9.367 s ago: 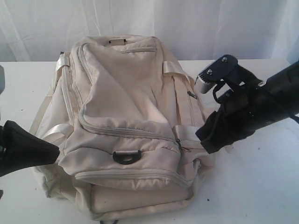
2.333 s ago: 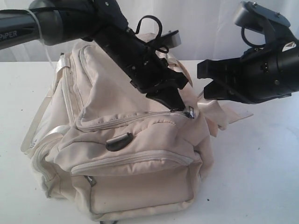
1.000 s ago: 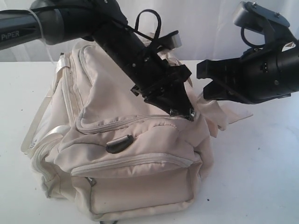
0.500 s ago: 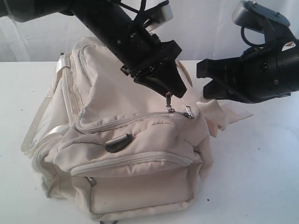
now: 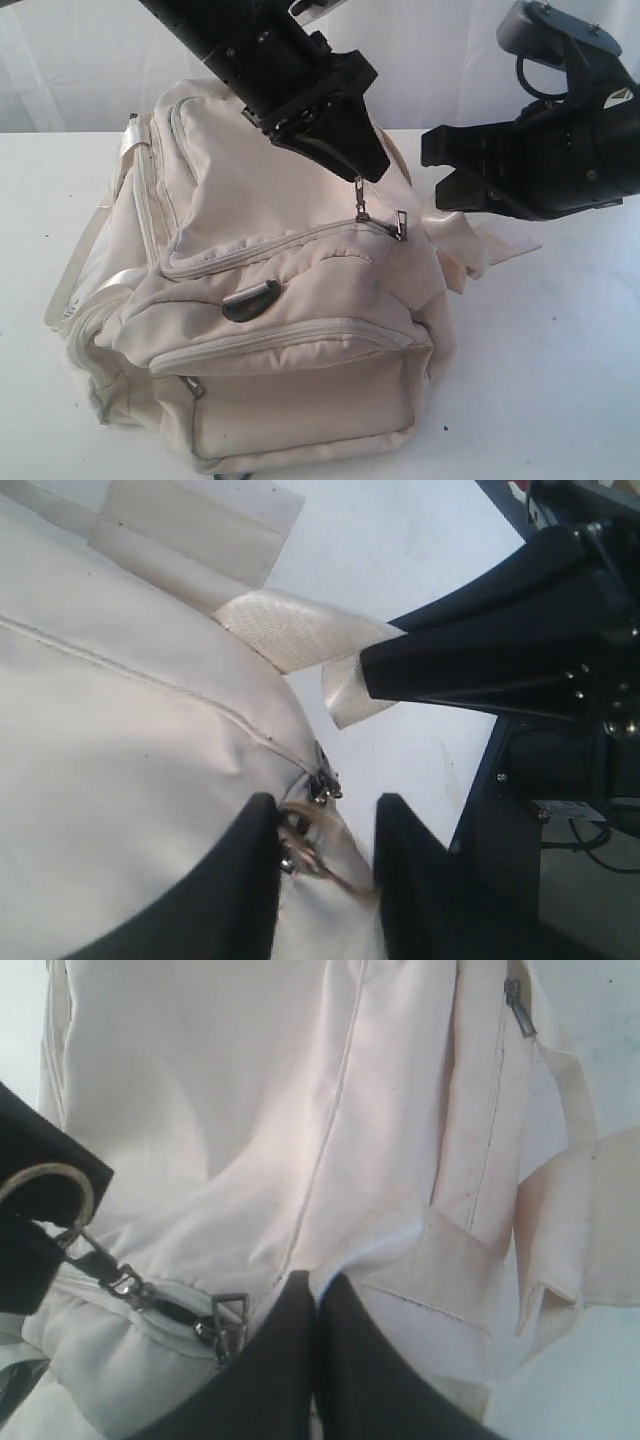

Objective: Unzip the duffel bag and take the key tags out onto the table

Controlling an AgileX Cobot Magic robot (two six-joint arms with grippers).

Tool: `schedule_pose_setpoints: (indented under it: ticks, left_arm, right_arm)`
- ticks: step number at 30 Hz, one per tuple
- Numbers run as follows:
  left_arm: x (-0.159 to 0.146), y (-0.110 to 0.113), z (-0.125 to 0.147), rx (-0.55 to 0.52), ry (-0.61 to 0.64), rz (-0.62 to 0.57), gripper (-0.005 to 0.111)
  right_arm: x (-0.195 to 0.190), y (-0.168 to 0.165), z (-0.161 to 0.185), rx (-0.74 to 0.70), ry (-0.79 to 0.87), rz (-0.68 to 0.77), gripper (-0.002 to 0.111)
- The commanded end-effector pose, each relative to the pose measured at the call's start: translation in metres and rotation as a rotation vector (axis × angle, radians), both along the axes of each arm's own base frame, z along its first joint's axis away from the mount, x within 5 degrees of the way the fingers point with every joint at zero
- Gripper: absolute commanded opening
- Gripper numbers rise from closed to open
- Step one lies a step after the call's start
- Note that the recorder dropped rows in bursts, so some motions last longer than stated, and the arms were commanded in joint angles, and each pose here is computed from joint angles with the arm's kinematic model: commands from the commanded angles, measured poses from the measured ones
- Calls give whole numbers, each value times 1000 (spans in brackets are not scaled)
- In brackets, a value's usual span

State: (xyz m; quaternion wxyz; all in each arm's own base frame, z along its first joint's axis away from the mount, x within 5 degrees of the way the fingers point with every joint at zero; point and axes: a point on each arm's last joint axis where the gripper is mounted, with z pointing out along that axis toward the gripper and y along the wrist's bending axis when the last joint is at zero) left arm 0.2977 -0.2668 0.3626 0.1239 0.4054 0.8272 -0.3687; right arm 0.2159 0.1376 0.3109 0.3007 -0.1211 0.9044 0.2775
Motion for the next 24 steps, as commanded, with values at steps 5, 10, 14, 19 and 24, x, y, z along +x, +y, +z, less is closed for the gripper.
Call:
schedule_pose_setpoints:
  ticks: [5, 10, 14, 19, 24]
  left_arm:
    - [-11, 6, 5, 30, 42, -59, 0]
    - [-11, 6, 5, 32, 41, -59, 0]
    - [-13, 6, 8, 10, 17, -90, 0]
    - [-37, 7, 27, 82, -197, -212, 0]
    - [-74, 0, 42, 230, -493, -418, 0]
  right_arm:
    - [0, -1, 7, 15, -40, -6, 0]
    - [0, -1, 7, 15, -40, -6, 0]
    - [0, -1, 7, 15, -40, -6, 0]
    - [0, -1, 7, 13, -41, -5, 0]
    - [0, -1, 7, 11, -42, -5, 0]
